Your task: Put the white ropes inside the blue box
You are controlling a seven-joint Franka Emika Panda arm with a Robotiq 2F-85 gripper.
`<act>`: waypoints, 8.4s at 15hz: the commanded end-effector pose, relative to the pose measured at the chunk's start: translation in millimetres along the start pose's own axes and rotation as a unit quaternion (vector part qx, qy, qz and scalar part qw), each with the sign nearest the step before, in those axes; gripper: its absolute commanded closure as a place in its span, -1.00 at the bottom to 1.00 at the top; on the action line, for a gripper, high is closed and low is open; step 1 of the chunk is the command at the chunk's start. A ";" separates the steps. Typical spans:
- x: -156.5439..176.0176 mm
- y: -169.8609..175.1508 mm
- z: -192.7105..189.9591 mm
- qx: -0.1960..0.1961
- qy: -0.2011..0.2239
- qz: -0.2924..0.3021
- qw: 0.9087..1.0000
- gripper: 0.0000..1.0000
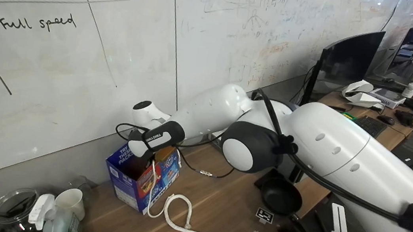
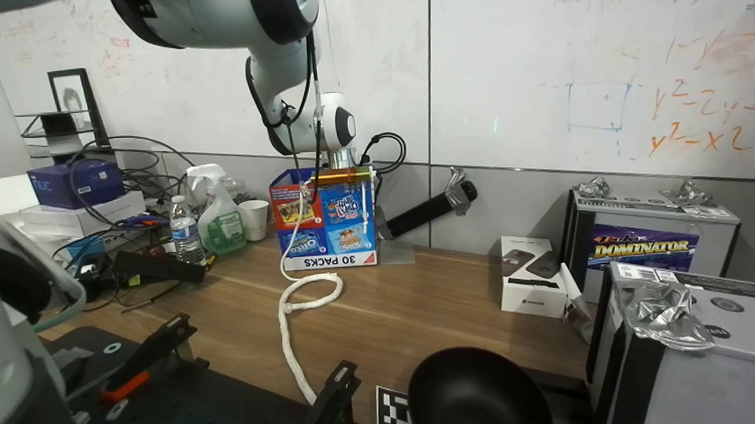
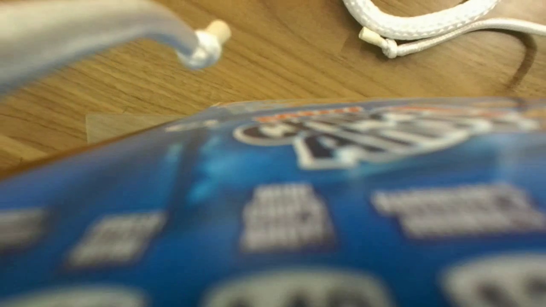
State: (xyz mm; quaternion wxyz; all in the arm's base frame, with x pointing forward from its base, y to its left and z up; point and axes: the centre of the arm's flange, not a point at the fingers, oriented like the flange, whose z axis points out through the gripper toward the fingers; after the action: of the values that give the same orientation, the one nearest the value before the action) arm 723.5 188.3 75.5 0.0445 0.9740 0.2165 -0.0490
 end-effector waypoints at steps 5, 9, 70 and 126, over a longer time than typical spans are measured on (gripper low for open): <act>8.7 -6.4 -48.6 -0.014 -0.015 0.007 1.000 -0.13; 1.0 -18.2 -94.0 -0.020 0.001 0.001 1.000 -0.74; -396.7 -46.7 -41.6 0.088 -0.022 -0.021 0.996 -1.00; -266.4 -149.3 87.0 0.017 0.056 -0.034 0.998 -1.00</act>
State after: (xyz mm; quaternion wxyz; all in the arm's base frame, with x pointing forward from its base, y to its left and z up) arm 411.3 198.6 -3.4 0.0046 0.9679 0.2508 -0.0172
